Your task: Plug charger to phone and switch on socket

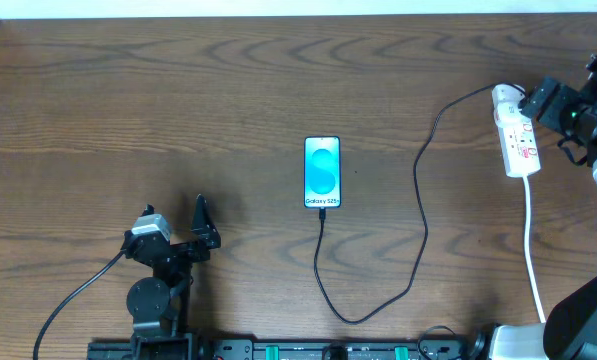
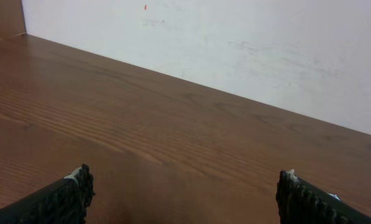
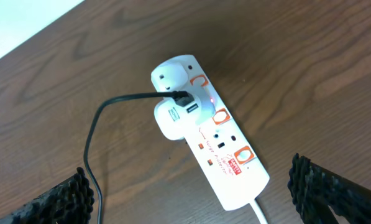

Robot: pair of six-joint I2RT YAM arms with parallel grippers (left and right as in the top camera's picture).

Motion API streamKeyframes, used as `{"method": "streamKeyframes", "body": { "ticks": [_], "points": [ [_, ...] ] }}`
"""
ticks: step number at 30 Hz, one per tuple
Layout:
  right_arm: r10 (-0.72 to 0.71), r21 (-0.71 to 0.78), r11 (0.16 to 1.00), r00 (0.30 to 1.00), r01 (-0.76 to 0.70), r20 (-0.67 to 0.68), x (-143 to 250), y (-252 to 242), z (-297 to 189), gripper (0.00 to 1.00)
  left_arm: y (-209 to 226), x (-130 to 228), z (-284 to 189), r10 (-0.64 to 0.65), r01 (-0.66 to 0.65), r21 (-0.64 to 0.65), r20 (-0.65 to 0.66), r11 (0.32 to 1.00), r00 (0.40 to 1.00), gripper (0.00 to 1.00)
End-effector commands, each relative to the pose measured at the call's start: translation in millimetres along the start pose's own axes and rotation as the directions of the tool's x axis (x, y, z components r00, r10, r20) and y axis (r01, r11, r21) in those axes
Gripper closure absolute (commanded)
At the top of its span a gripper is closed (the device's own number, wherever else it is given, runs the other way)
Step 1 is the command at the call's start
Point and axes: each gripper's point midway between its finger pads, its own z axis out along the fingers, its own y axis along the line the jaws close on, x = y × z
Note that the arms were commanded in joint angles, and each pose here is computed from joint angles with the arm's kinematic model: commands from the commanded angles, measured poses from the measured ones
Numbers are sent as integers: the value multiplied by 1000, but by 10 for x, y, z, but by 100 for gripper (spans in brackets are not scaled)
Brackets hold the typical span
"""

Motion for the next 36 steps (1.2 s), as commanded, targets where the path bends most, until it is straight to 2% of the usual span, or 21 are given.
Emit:
{"method": "streamKeyframes", "body": {
  "ticks": [1, 4, 10, 15, 21, 27, 31, 36],
  "points": [
    [4, 3, 1000, 1000, -4, 5, 22, 13, -104, 1, 3, 142, 0, 2, -2, 5, -51, 1000, 999, 5],
    [3, 1, 1000, 1000, -3, 17, 70, 9, -169, 1, 2, 141, 0, 2, -2, 6, -50, 1000, 999, 5],
    [-30, -49, 998, 988, 37, 153, 399, 55, -239, 1, 4, 140, 0, 2, -2, 5, -50, 1000, 999, 5],
    [-61, -121, 987, 938, 108, 340, 766, 160, -327, 1, 4, 140, 0, 2, -2, 5, -50, 1000, 999, 5],
    [-13, -187, 974, 857, 127, 515, 935, 181, -589, 1, 3, 141, 0, 2, -2, 6, -50, 1000, 999, 5],
    [33, -220, 969, 822, 113, 568, 1176, 112, -712, 1, 3, 141, 0, 2, -2, 6, -50, 1000, 999, 5],
    [46, -237, 962, 768, 139, 639, 1334, 73, -790, 1, 2, 142, 0, 2, -2, 6, -51, 1000, 999, 5],
    [30, -223, 963, 767, 149, 641, 1532, 24, -741, 1, 2, 141, 0, 2, -2, 6, -50, 1000, 999, 5]
  ]
}}
